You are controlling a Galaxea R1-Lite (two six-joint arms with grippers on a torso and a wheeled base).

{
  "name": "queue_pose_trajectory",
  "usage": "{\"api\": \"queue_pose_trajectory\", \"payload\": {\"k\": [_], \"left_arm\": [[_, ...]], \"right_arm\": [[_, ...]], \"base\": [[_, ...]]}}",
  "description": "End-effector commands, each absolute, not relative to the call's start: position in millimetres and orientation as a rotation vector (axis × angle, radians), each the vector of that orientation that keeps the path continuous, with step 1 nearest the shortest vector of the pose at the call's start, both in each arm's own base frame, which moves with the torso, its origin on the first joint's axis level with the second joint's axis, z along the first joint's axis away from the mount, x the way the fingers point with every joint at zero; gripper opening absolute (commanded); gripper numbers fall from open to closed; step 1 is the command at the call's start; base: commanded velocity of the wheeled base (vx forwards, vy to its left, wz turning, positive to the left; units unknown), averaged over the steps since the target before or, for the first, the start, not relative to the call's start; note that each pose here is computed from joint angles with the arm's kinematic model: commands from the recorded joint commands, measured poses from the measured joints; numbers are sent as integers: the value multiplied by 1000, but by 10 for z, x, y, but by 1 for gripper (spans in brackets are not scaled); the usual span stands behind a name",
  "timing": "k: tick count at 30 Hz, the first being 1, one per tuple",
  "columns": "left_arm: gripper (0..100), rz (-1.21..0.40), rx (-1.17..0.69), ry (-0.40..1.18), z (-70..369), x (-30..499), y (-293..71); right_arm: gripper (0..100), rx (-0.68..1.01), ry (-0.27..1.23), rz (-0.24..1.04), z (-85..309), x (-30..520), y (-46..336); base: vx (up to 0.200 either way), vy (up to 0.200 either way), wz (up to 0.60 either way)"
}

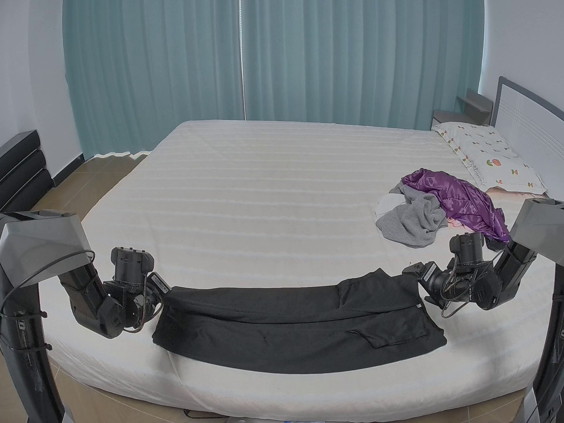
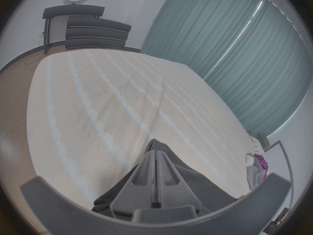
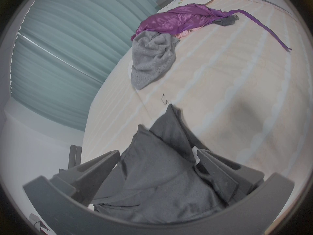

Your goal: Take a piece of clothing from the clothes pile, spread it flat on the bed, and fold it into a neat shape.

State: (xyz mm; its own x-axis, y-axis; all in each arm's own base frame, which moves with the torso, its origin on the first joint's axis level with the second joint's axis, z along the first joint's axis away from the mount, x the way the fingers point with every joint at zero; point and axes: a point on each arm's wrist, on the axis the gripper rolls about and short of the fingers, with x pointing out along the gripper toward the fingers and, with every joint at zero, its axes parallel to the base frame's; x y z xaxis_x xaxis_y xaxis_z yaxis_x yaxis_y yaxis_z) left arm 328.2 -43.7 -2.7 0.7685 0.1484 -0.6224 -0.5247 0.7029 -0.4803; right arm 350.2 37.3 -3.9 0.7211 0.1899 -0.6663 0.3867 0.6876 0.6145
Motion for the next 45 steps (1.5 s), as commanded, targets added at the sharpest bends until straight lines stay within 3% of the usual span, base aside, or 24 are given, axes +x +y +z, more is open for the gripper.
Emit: {"api": "queue_pose_trajectory", "payload": {"k": [1,25,26,45], "left_arm": [[0,385,-708,553,97,3277,-437],[0,375,-706,541,115,3307,-446],[0,374,-707,539,118,3311,-447],[0,362,-697,511,170,3413,-431]], "right_arm": [[100,813,810,-114,-58,3442,451],[100,761,849,-185,-266,3567,555],[0,759,851,-186,-277,3566,555],[0,763,795,-175,-101,3597,556]], "base": [[0,0,0],[0,0,0],[0,0,0],[0,0,0]]}}
